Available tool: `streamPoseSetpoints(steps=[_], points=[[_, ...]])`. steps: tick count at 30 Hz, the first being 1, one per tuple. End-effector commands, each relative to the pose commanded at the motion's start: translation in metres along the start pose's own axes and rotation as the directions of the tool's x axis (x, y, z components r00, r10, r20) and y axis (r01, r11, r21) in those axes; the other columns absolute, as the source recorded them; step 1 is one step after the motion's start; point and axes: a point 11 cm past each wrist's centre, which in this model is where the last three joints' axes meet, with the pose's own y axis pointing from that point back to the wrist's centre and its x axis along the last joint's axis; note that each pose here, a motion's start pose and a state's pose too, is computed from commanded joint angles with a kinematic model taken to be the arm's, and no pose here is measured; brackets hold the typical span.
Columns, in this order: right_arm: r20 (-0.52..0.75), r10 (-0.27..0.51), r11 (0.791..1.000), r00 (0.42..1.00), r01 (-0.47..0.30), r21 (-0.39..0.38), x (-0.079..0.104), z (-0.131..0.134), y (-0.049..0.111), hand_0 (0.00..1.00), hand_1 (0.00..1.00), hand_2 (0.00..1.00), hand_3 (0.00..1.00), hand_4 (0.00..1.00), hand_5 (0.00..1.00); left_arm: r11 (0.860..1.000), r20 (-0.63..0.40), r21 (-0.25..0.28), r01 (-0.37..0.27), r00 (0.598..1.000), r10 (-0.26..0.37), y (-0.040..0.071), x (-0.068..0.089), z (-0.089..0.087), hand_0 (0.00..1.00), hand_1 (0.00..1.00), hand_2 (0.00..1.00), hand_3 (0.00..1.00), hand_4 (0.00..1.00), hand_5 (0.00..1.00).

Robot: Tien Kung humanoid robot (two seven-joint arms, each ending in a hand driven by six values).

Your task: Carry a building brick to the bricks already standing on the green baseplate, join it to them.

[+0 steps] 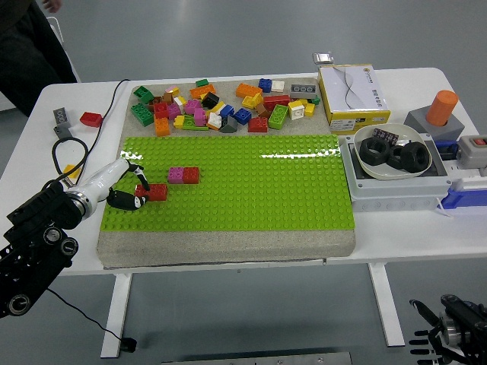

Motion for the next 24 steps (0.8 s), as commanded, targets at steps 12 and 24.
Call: streamPoseSetpoints(steps=[12,24], points=[[-0.003,0.0,1.0,1.0,0.0,0.005,0.0,-0.0023,0.0007,0.54,0.524,0.613,0.769,0.855,0.998,1.0,0.078,0.029,0.005,0.997,-0.008,-0.0062,0.001,-0.0051,0.998,0.996,0.992,0.68,0.524,0.002],[-0.004,0.0,1.0,1.0,0.0,0.007,0.0,-0.0029,0.001,0.54,0.524,0.613,0.768,0.856,0.998,0.999,0.085,0.015,0.034,0.996,-0.035,-0.004,0.0007,0.0022,0.998,0.998,0.998,0.776,0.641,0.002]])
